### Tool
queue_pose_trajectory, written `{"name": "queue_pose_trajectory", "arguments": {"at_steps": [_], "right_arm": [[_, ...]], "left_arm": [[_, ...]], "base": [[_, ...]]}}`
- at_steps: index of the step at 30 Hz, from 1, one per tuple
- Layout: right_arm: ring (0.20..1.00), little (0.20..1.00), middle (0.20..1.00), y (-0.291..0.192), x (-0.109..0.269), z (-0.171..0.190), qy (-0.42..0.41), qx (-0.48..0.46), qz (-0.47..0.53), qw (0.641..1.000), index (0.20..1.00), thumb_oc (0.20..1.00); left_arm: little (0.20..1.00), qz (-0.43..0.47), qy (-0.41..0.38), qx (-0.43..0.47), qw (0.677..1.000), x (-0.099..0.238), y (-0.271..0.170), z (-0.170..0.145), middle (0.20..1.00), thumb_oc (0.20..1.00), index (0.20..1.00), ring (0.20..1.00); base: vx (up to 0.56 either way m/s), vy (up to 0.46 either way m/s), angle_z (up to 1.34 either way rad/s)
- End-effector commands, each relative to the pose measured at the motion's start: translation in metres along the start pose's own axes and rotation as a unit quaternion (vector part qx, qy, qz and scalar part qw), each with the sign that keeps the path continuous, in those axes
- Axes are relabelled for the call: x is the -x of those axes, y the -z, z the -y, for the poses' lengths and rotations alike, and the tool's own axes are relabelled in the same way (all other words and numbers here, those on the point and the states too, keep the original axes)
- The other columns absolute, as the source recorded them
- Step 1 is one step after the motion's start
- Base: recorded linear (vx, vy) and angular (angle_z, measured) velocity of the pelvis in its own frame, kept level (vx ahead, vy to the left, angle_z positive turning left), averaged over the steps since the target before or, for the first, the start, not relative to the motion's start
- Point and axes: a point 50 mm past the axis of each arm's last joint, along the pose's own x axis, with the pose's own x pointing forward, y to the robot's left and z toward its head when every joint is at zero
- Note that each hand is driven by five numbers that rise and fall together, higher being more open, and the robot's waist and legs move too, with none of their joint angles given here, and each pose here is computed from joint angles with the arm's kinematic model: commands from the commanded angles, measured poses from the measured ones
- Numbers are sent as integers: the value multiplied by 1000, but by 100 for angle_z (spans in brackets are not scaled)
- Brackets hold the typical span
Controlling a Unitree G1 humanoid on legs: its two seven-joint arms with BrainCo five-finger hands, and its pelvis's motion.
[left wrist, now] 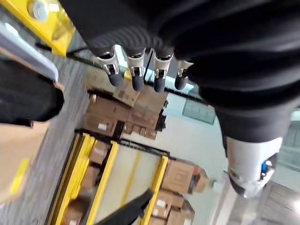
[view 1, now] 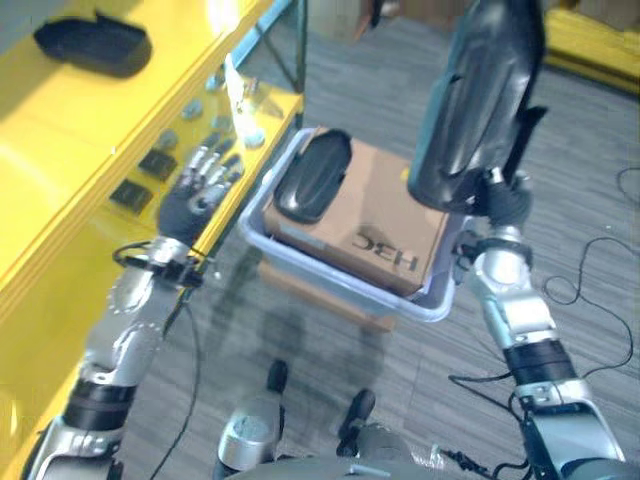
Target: Move parts from the plastic box to the shelf.
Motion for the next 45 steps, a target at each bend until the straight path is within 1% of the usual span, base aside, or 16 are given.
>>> {"name": "queue_pose_trajectory", "arguments": {"at_steps": [1, 2, 3, 5, 8, 15, 20, 22, 23, 26, 29, 35, 41, 45], "right_arm": [[200, 200, 200, -22, 0, -10, -30, -13, 66, 997, 200, 200], [200, 200, 200, -21, 2, -15, -41, -21, 65, 997, 200, 200], [200, 200, 200, -20, 5, -22, -54, -27, 67, 996, 200, 200], [200, 200, 200, -21, 8, -32, -76, -34, 68, 994, 200, 200], [200, 200, 200, -22, 10, -44, -105, -37, 65, 992, 200, 200], [200, 200, 200, -14, 12, -53, -130, -49, 39, 989, 200, 200], [200, 200, 200, -11, 13, -53, -135, -49, 31, 989, 200, 200], [200, 200, 200, -8, 15, -53, -140, -48, 22, 989, 200, 200], [200, 200, 200, -4, 16, -55, -145, -43, 13, 988, 200, 200], [200, 200, 200, 1, 18, -59, -152, -37, 2, 988, 200, 200], [200, 200, 200, 4, 19, -68, -162, -33, -6, 986, 200, 200], [200, 200, 200, 4, 23, -81, -175, -43, -11, 984, 200, 200], [200, 200, 200, -1, 23, -93, -182, -58, -13, 982, 200, 200], [200, 200, 200, -3, 24, -96, -183, -61, -12, 981, 200, 200]], "left_arm": [[1000, -37, -25, 25, 999, -16, 21, 8, 1000, 1000, 1000, 1000], [1000, -49, -22, 46, 998, -22, 27, 13, 1000, 1000, 1000, 1000], [1000, -58, -39, 57, 996, -31, 33, 18, 1000, 1000, 1000, 1000], [1000, -75, -50, 76, 993, -41, 42, 22, 1000, 1000, 1000, 1000], [1000, -98, -73, 100, 987, -51, 53, 26, 1000, 1000, 1000, 1000], [1000, -125, -85, 60, 987, -62, 61, 28, 1000, 1000, 1000, 1000], [1000, -121, -95, 21, 988, -64, 61, 25, 1000, 1000, 1000, 1000], [1000, -111, -86, 0, 990, -65, 58, 23, 1000, 1000, 1000, 1000], [1000, -100, -64, -27, 993, -68, 53, 25, 1000, 1000, 1000, 1000], [1000, -89, -38, -35, 995, -72, 46, 33, 1000, 1000, 1000, 1000], [1000, -89, -14, -7, 996, -75, 42, 45, 1000, 1000, 1000, 1000], [1000, -103, 14, 16, 994, -77, 47, 63, 1000, 1000, 1000, 1000], [1000, -130, 33, 11, 991, -77, 58, 78, 1000, 1000, 1000, 1000], [1000, -154, 32, 3, 988, -75, 67, 82, 1000, 1000, 1000, 1000]], "base": [[99, 29, -28], [74, 9, -34], [69, 6, -29], [66, -1, -30], [51, -17, -28], [27, -20, -16], [6, -7, -3], [15, -9, 0], [0, 0, 0], [0, 0, 0], [0, 0, 0], [0, 0, 0], [0, 0, 0], [0, 0, 0]]}}
